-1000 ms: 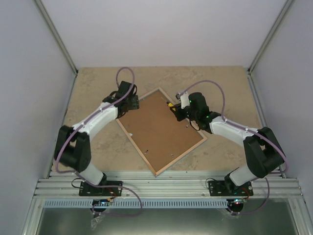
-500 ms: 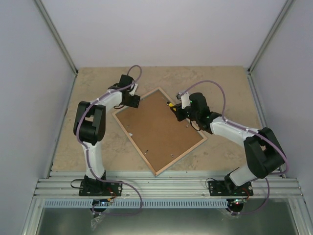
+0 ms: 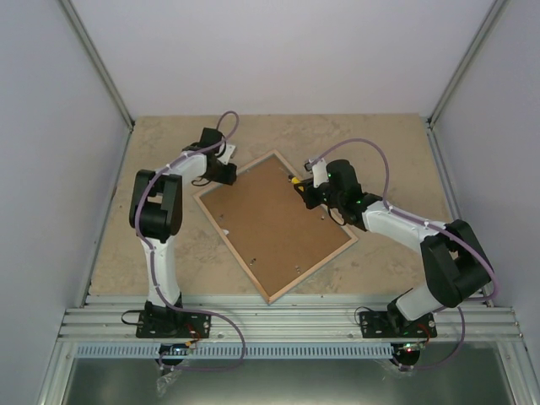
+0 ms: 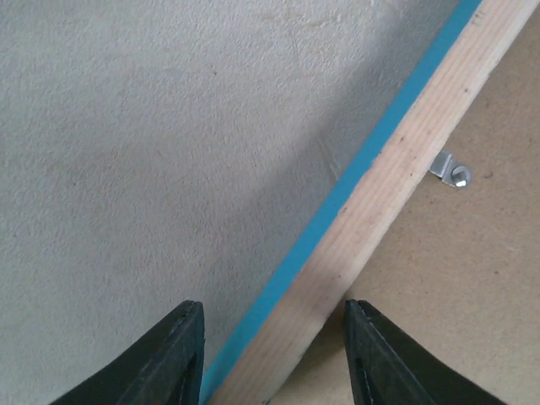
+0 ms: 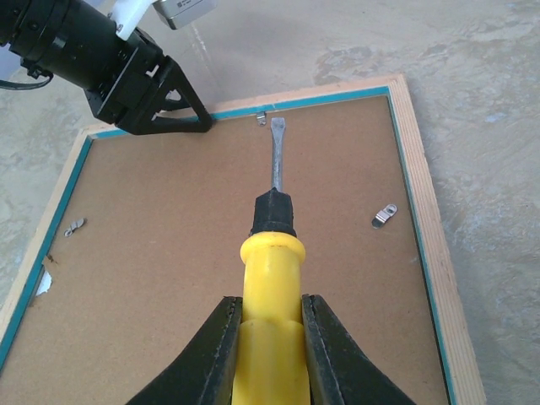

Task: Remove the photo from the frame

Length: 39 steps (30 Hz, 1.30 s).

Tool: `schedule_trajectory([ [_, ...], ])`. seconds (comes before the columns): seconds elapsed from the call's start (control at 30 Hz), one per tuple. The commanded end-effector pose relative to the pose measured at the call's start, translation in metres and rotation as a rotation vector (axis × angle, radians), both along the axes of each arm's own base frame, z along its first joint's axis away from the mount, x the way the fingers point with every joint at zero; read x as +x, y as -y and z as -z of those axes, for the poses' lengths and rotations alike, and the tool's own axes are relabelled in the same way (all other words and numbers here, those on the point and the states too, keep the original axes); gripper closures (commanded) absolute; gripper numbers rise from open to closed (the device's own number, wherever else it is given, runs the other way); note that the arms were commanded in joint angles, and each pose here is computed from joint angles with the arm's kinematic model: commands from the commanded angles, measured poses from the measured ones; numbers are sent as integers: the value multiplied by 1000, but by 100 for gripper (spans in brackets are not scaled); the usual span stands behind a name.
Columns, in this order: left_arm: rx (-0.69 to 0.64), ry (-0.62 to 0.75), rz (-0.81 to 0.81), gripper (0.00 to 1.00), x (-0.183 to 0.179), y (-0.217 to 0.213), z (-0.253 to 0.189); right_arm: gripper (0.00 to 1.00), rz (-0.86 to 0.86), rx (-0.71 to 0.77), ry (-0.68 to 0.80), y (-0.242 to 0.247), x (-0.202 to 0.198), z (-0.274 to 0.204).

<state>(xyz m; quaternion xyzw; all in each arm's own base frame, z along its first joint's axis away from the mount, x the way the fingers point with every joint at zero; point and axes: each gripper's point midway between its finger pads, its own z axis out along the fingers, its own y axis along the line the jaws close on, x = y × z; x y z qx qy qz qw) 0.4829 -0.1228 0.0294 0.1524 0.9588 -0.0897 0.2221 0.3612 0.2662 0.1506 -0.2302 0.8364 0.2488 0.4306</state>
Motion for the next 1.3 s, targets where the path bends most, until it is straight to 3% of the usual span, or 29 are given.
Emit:
schedule_trajectory([
  [0.0,-11,-49,24,56,-6,4,15,99,3,9,38,1,3,-8],
  [0.1,8,-60,2,68,-7,0,20,100,7,5,38,2,4,-7],
  [0.23,31,-72,-62,77,-8,-14,21,99,7,7,39,2,4,-8],
  [0.47,37,-115,-162,84,-29,-27,17,100,-5,16,39,0,2,-11],
  [1.03,36,-204,-266,86,-104,-17,7,100,-89,17,-2,-25,-10,-9],
  [1.27,6,-204,-269,87,-127,11,0,100,-141,-14,-38,-46,-18,2],
])
